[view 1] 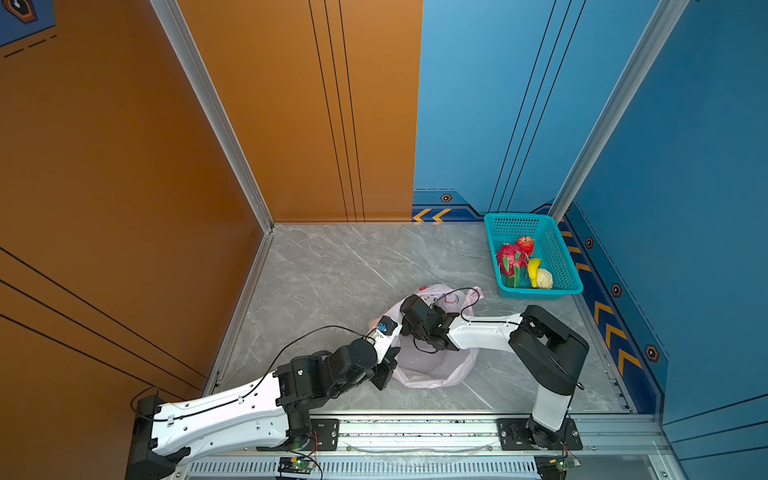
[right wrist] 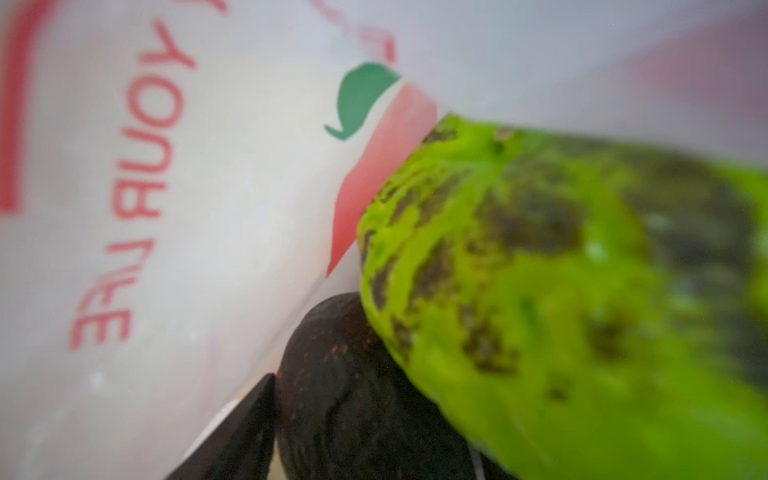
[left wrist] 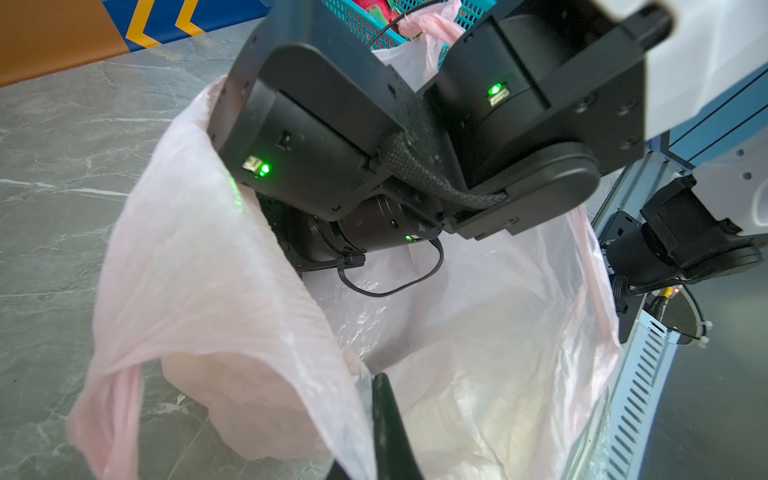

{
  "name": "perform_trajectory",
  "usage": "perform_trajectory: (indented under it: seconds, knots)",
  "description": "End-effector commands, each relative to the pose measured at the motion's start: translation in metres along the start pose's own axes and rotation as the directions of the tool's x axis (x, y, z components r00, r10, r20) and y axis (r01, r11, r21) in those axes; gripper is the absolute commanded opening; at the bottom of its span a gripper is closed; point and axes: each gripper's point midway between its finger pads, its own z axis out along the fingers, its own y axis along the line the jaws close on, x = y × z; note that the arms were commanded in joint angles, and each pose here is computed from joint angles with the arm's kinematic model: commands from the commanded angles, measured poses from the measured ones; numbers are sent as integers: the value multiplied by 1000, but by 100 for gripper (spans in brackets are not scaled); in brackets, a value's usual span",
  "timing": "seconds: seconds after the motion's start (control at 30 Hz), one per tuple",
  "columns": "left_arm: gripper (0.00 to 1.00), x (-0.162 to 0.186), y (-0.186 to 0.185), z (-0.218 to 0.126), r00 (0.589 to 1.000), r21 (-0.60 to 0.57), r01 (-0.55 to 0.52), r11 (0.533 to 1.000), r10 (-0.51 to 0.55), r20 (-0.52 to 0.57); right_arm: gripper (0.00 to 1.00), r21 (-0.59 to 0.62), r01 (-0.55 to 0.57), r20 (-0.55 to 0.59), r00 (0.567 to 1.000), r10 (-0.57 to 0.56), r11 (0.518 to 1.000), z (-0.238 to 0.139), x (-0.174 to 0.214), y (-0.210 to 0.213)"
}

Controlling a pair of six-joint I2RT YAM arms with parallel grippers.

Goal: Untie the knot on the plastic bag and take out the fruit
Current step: 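Reach the right gripper down into the bag onto the dark avocado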

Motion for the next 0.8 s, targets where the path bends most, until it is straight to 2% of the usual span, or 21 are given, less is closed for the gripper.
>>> perform_trajectory:
  seconds: [0.0, 0.17, 0.23, 0.5, 0.77]
  knots:
    - [0, 3, 0, 0, 1000, 12, -5, 1000, 5, -10, 62, 28, -9, 28, 1000, 8, 1000, 6, -7, -5]
    - [0, 4, 2, 0, 1000, 3, -1, 1000, 1, -10, 45, 26, -2, 25, 1000, 1, 1000, 1, -5, -6]
    - [0, 4, 2, 1, 1000, 3, 0, 1000, 0, -10, 42, 24, 5, 21, 1000, -5, 1000, -2, -3, -6]
    - [0, 3, 7, 1, 1000, -24, 6, 1000, -6, 2, 37, -2, 34, -3, 999, -34, 999, -33, 2, -1]
    - [0, -3, 7, -2, 1000, -25, 8, 1000, -7, 18, 37, -35, 104, -54, 993, -106, 994, -86, 12, 5]
